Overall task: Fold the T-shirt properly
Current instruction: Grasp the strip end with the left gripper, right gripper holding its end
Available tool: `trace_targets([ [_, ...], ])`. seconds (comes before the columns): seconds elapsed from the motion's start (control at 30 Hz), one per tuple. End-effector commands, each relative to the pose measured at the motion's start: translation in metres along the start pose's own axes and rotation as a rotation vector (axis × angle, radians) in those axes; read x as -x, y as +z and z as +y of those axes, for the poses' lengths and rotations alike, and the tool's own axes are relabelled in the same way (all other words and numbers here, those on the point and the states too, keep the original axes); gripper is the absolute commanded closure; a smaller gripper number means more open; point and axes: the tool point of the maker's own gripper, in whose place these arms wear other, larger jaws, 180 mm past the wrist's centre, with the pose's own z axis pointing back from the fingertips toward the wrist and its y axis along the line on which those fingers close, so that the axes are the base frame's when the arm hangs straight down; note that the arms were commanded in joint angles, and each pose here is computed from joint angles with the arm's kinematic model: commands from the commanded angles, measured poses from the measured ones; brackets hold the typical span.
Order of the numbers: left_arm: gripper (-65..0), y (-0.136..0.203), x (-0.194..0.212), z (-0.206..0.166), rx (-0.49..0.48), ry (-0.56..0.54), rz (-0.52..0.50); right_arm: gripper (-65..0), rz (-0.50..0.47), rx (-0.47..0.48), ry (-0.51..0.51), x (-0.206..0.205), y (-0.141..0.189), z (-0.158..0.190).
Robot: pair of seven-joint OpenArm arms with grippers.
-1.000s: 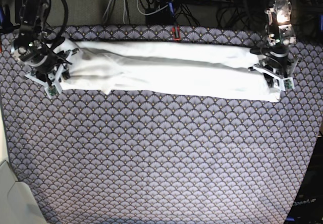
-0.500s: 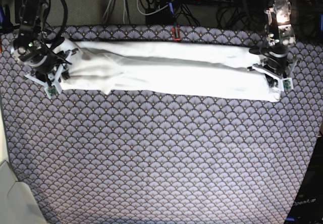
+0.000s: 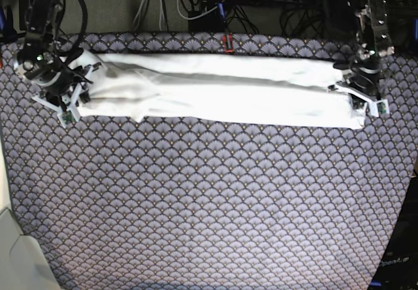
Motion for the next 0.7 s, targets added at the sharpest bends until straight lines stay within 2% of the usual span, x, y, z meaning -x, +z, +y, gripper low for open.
trace_targets([
  [0.0, -3.6, 0.003, 0.015, 0.014, -0.037, -0.001, 0.071, -18.0, -0.035, 0.026, 0.012, -0.011, 0.005, -0.010],
  [0.2, -3.6, 0.003, 0.004, 0.025, -0.028, 0.056, 0.058, -18.1, -0.034, 0.026, 0.011, -0.011, 0.005, -0.010],
  [0.57, -3.6, 0.003, 0.001, 0.022, -0.021, 0.049, 0.051, -18.1, -0.034, 0.026, 0.011, -0.011, 0.005, -0.010],
  [0.63, -6.2, 0.003, 0.001, 0.023, -0.023, 0.052, 0.050, -18.1, -0.034, 0.026, 0.011, -0.011, 0.005, -0.010],
  [0.67, -9.6, 0.003, 0.000, 0.024, -0.024, 0.057, 0.048, -18.1, -0.034, 0.026, 0.011, -0.011, 0.005, -0.010],
])
